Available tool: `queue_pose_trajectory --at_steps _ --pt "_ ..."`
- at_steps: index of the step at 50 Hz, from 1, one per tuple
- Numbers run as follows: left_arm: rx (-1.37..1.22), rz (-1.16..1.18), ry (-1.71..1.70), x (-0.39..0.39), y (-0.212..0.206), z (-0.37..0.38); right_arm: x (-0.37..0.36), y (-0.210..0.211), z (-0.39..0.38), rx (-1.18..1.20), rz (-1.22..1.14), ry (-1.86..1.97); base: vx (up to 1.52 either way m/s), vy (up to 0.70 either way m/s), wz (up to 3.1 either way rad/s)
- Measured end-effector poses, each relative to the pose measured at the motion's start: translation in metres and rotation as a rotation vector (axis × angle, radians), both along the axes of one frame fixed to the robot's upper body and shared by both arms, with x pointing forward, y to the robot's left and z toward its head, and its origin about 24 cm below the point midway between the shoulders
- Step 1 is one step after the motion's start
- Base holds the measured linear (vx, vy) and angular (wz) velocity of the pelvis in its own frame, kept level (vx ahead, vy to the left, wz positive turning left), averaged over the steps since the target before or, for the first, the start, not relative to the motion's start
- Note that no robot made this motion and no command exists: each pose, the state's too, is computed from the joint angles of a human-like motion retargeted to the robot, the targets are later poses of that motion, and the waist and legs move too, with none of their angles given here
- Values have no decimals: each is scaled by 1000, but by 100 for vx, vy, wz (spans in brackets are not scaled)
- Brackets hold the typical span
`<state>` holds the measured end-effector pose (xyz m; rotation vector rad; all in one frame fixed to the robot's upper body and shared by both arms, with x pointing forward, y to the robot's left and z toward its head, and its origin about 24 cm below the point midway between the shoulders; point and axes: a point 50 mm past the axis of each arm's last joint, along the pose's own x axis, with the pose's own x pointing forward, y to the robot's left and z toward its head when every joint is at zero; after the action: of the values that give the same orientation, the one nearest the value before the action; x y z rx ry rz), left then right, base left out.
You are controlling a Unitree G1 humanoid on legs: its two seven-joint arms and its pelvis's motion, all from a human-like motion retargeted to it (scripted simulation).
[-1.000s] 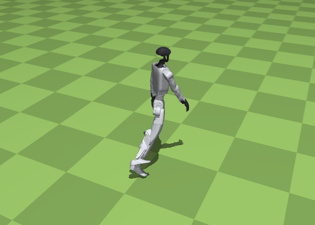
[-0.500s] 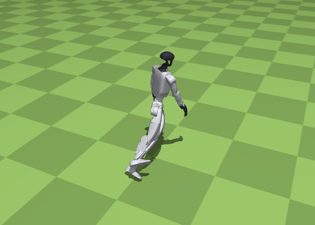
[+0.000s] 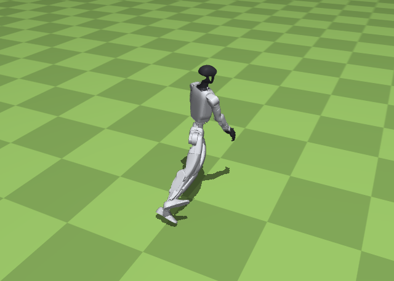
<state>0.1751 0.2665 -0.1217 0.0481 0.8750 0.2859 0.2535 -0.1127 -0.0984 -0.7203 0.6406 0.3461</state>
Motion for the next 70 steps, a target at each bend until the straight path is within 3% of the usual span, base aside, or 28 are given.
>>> queue_pose_trajectory --at_steps 15,22,32,50,57,70 --pt "-29 25 81 -14 -4 -10 -8 0 -6 11 -27 46 -12 -53 49" --pt "-130 71 277 -70 -21 -35 -35 -28 -27 -23 -149 176 -5 -26 6" --pt "-214 103 473 -138 -43 -52 -28 -32 -23 -83 -102 146 2 0 -34" --pt "-175 -19 178 -61 -41 -35 -1 -19 -5 -89 -27 76 8 38 -12" --pt "-60 -120 204 -58 -14 -27 19 12 13 -9 0 -11 6 44 -33" --pt "85 2 163 -47 27 -10 34 60 41 -2 160 -193 -1 0 11"
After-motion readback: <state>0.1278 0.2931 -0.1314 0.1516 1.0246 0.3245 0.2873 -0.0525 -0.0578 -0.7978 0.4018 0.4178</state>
